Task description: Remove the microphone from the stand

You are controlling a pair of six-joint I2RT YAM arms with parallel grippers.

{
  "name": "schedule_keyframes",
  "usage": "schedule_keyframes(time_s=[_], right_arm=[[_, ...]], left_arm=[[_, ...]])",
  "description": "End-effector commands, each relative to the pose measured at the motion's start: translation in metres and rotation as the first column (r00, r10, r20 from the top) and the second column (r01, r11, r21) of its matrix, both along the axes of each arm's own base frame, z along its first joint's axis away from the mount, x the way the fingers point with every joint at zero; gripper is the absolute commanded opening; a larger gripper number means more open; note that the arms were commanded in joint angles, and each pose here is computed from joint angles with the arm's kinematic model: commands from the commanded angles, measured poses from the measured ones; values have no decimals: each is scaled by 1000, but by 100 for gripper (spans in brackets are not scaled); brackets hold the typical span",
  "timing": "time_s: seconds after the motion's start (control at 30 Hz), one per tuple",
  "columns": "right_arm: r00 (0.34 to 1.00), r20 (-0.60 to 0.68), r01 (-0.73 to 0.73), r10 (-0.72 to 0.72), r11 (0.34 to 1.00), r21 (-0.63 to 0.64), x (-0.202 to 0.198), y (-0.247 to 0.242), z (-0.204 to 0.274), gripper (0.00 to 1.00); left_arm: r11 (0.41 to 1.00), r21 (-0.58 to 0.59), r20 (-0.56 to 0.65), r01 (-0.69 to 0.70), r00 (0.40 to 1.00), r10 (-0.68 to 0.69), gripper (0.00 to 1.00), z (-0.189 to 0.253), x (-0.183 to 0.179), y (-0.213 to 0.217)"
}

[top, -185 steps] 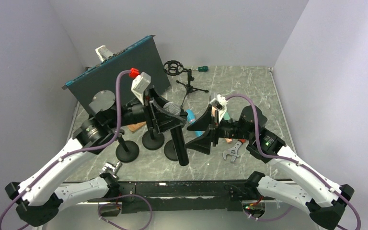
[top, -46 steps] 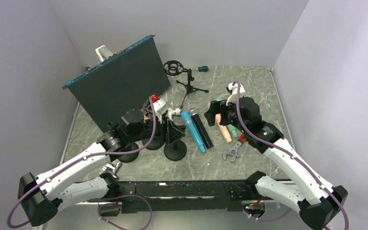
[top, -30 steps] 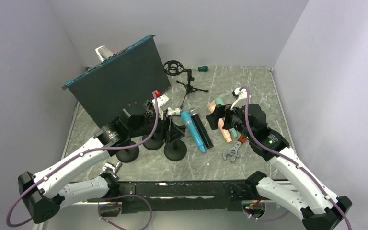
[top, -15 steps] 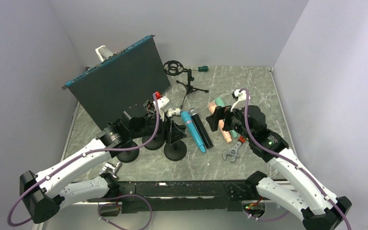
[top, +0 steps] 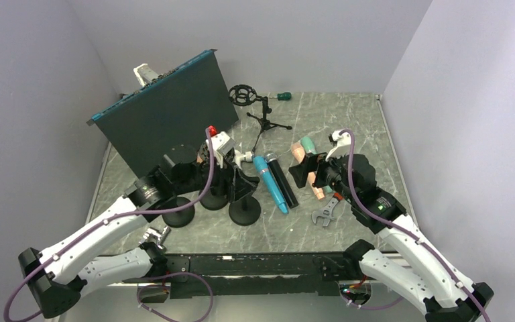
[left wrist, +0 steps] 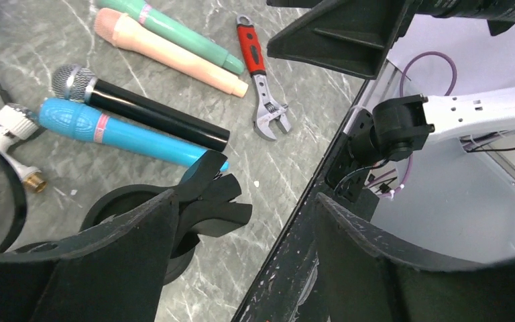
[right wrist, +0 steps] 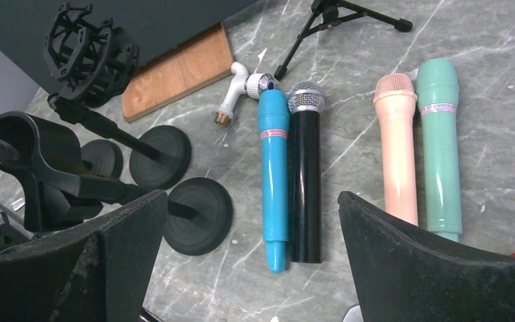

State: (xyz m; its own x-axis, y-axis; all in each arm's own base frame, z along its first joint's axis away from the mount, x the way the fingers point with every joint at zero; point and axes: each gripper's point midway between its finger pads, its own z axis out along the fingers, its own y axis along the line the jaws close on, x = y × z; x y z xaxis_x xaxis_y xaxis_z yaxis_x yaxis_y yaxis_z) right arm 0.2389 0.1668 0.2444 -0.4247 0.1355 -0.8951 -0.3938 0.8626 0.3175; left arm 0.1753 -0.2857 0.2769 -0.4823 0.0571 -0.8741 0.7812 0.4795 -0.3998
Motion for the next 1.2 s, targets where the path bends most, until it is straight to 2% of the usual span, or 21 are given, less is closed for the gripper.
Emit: schedule_keyframes(time_s=[0.0,0.13,0.3,0.63,0.83,1.17], right_arm=[[999,51,10,-14,998,67,0,0,17,100],[996,66,56,-61,995,79,-1,-10,19,100],[976,72,197,-205,975,104,-1,-37,21,100],[898,78,416,-433,893,172,-15,-88,19,100],[872,71,465,-485,864,193,-18,-100,13,100],[884,62,445,-463,875,190,-20,-96,5,100]], left_arm=[[998,-39,102,-47,993,51,79,44,0,18],[992,-87,159,-88,982,101,83,66,-4,34],[973,-160,222,-167,954,200,85,84,-7,60],[897,-246,304,-366,850,430,87,79,-8,123],[837,-331,311,-436,787,533,87,74,-14,155],[737,-443,310,-510,684,660,87,71,-29,204]])
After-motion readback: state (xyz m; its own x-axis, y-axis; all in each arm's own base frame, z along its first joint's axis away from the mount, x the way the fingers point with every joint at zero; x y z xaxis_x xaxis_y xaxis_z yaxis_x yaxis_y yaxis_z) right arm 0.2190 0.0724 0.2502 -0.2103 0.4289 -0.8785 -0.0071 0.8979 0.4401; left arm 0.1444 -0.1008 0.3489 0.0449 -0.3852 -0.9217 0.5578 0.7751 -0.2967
